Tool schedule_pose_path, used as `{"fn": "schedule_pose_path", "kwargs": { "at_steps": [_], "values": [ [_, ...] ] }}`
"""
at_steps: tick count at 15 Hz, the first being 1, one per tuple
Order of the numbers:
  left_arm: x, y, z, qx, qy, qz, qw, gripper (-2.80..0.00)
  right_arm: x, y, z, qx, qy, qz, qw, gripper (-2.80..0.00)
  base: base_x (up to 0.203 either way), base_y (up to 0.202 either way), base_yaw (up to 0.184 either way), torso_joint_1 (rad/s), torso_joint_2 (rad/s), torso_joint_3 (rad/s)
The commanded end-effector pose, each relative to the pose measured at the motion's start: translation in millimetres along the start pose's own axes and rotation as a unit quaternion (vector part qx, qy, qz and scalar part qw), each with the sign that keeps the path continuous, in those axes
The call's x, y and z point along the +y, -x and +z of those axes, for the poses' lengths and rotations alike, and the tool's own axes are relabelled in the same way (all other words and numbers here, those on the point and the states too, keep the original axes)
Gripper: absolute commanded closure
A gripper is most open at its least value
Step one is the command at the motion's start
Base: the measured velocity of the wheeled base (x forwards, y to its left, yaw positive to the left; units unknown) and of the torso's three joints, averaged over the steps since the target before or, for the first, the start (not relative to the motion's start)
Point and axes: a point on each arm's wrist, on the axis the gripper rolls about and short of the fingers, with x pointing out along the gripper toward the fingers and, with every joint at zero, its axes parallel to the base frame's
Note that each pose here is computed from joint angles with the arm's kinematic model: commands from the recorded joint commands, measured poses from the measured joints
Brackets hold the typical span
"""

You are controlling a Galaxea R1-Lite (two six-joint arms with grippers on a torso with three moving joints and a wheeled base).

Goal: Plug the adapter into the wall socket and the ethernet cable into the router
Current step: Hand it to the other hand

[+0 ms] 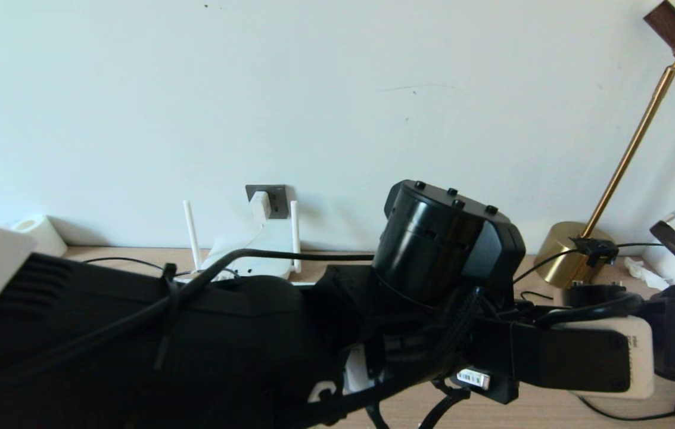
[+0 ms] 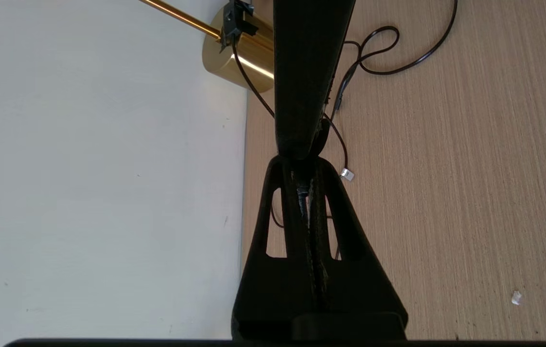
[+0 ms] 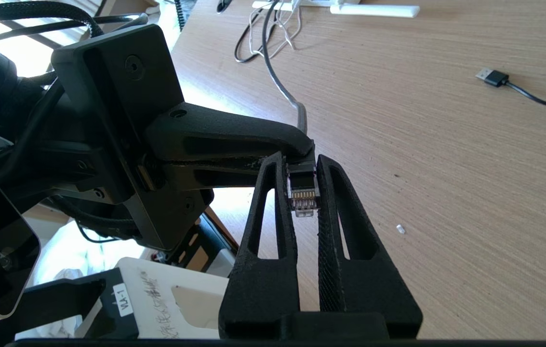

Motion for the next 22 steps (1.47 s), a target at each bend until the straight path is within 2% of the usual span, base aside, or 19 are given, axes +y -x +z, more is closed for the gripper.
{"fn": "schedule_pose_path", "kwargs": {
  "at_steps": [1, 3, 4, 6, 8, 10, 13, 15, 18, 19, 20, 22],
  "values": [
    [-2.0, -3, -1, 0.000, -0.002, 0.000, 1.0000, 0.00, 0, 0, -1, 0.002, 0.000, 0.004, 1.000, 0.00, 0.000, 0.000, 0.000, 0.000, 0.00, 0.000],
    [-3.2, -5, -2, 0.001, -0.002, -0.001, 1.0000, 0.00, 0, 0, -3, 0.004, -0.003, 0.003, 1.000, 0.00, 0.000, 0.000, 0.000, 0.000, 0.00, 0.000],
    [-3.5, -5, -2, -0.002, -0.002, -0.003, 1.0000, -2.80, -1, 0, -3, 0.005, -0.003, 0.003, 1.000, 0.00, 0.000, 0.000, 0.000, 0.000, 0.00, 0.000],
    [-4.0, -6, -2, -0.006, -0.003, -0.004, 1.0000, -2.80, -1, 0, -4, 0.006, -0.005, 0.002, 1.000, 0.00, 0.000, 0.000, 0.000, 0.000, 0.00, 0.000],
    [-2.4, -6, -1, -0.018, -0.004, 0.018, 0.9997, -2.80, -2, 0, -5, 0.006, -0.013, 0.000, 1.000, 0.00, 0.000, 0.000, 0.000, 0.000, 0.00, 0.000],
    [-6.0, -7, -4, -0.024, -0.004, 0.028, 0.9993, -2.80, -1, 3, -7, 0.004, -0.047, -0.002, 0.999, 0.00, 0.000, 0.000, 0.000, 0.000, 0.00, 0.000],
    [6.5, 5, -15, -0.017, -0.002, 0.052, 0.9985, -2.80, 8, 10, -3, -0.013, -0.111, 0.007, 0.994, 0.00, 0.000, 0.000, 0.000, 0.000, 0.00, 0.000],
    [15.3, 24, -39, -0.010, -0.003, 0.062, 0.9980, -2.80, 16, 10, 13, -0.027, -0.181, 0.021, 0.983, 0.00, 0.000, 0.000, 0.000, 0.000, 0.00, 0.000],
    [29.5, 46, -78, -0.023, -0.014, 0.085, 0.9961, -2.80, 0, -13, 29, 0.003, -0.272, 0.014, 0.962, 0.00, 0.000, 0.000, 0.000, 0.000, 0.00, 0.000],
    [32.5, 52, -86, -0.033, -0.016, 0.085, 0.9957, -2.80, -6, -21, 33, 0.022, -0.303, 0.016, 0.953, 0.00, 0.000, 0.000, 0.000, 0.000, 0.00, 0.000],
    [36.0, 57, -95, -0.042, -0.019, 0.086, 0.9952, -2.80, -12, -31, 39, 0.045, -0.340, 0.026, 0.939, 0.00, 0.000, 0.000, 0.000, 0.000, 0.00, 0.000],
    [41.3, 57, -106, -0.086, -0.044, 0.089, 0.9914, -2.80, -21, -48, 53, 0.083, -0.394, 0.049, 0.914, 0.00, 0.000, 0.000, 0.000, 0.000, 0.00, 0.000]
  ]
}}
